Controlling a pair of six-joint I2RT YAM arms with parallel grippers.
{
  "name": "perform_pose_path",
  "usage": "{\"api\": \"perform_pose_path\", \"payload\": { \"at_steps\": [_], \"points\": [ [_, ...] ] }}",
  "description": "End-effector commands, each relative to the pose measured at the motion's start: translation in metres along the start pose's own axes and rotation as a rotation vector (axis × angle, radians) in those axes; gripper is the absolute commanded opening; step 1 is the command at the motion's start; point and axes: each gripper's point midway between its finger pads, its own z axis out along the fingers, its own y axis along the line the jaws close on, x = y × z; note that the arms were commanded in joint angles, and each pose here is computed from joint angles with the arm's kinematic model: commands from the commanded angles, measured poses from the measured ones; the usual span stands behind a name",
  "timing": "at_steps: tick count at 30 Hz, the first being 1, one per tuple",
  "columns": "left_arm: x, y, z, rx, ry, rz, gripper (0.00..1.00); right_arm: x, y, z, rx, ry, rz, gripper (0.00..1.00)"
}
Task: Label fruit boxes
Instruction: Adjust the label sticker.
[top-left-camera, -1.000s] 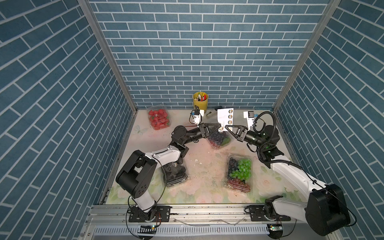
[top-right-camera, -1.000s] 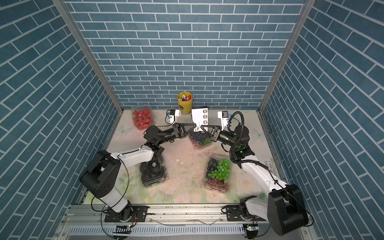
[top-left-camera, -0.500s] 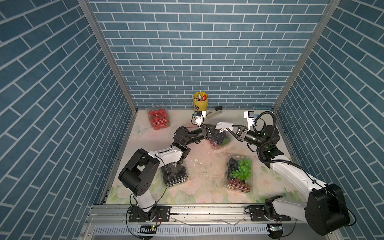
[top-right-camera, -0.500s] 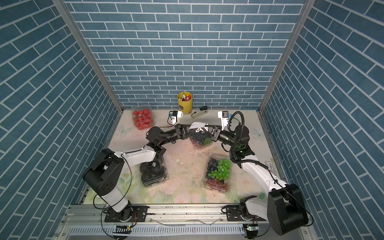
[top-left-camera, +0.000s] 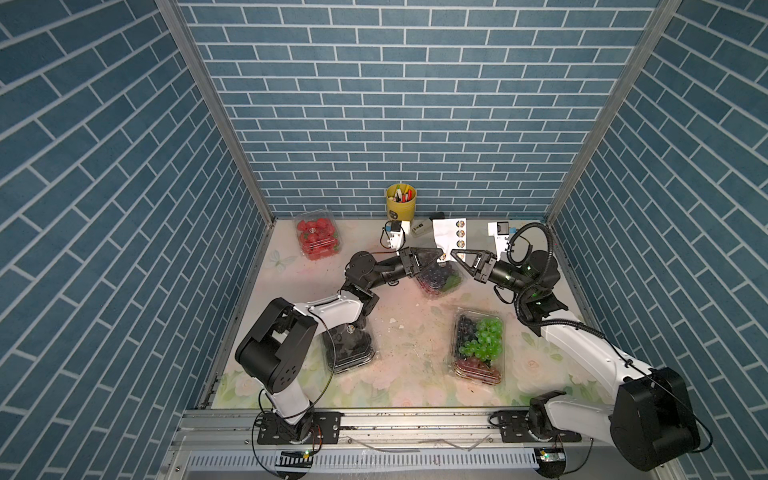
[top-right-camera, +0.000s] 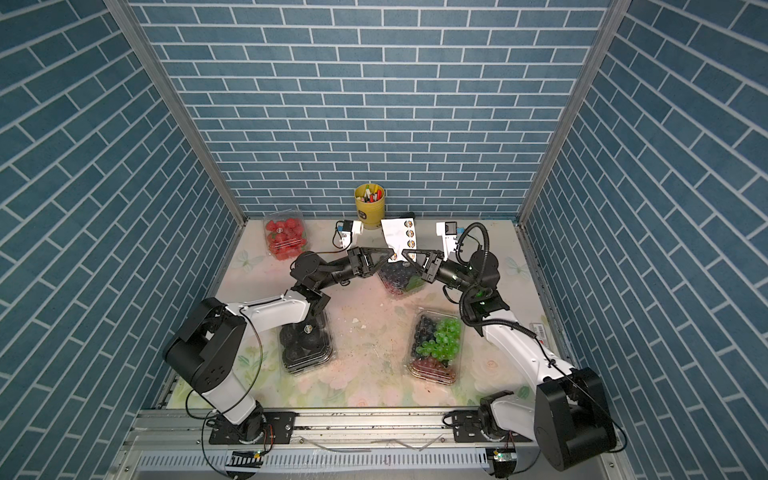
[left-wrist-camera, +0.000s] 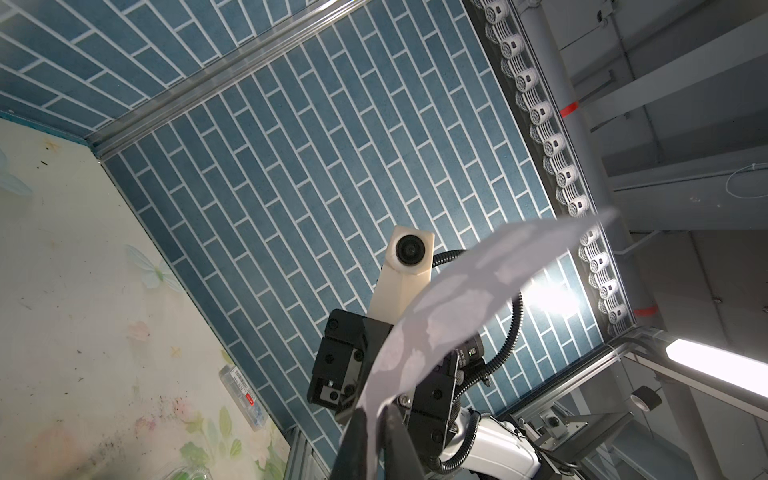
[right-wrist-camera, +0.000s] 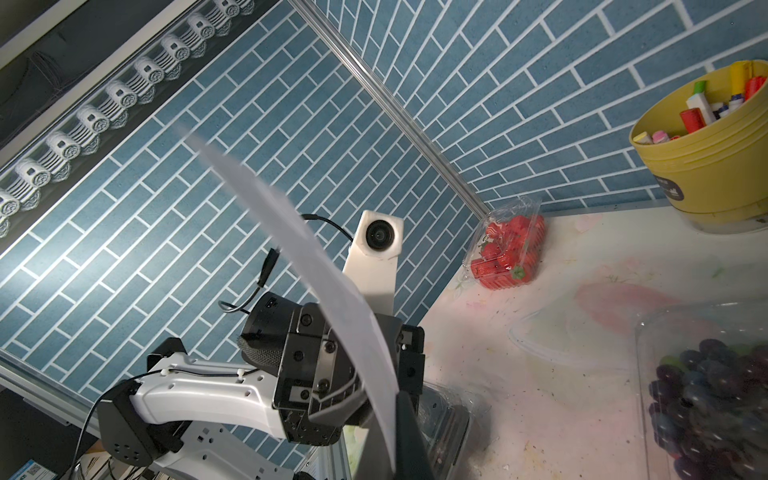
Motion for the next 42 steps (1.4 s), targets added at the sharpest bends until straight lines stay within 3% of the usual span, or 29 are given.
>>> {"api": "perform_pose_path", "payload": {
  "at_steps": [1,3,17,28,30,33,39,42],
  "points": [
    [0.000,-0.014,-0.002,0.027,0.012,0.044,0.07,-0.015,0.008,0.001,-0.020,-0.040,-0.031,0.00],
    [-0.001,-0.014,-0.002,0.027,0.009,0.044,0.00,-0.016,0.008,0.001,-0.019,-0.043,-0.031,0.00],
    [0.004,-0.016,0.007,0.106,0.011,-0.046,0.00,-0.020,0.017,0.006,-0.114,-0.059,-0.012,0.00],
    [-0.009,-0.020,0.000,0.106,-0.017,-0.025,0.00,-0.013,0.015,0.005,-0.131,-0.040,0.010,0.00],
    [-0.014,-0.026,-0.003,0.108,-0.027,-0.014,0.00,-0.010,0.010,0.004,-0.112,-0.040,0.014,0.19],
    [-0.017,-0.032,-0.003,0.112,-0.035,-0.003,0.00,-0.008,0.006,0.004,-0.107,-0.043,0.021,0.27],
    [-0.020,-0.034,-0.002,0.117,-0.043,-0.001,0.00,-0.005,0.006,0.007,-0.139,-0.024,0.038,0.31],
    [-0.021,-0.033,-0.001,0.116,-0.044,-0.003,0.00,-0.003,0.004,0.009,-0.144,-0.014,0.046,0.28]
  ]
}}
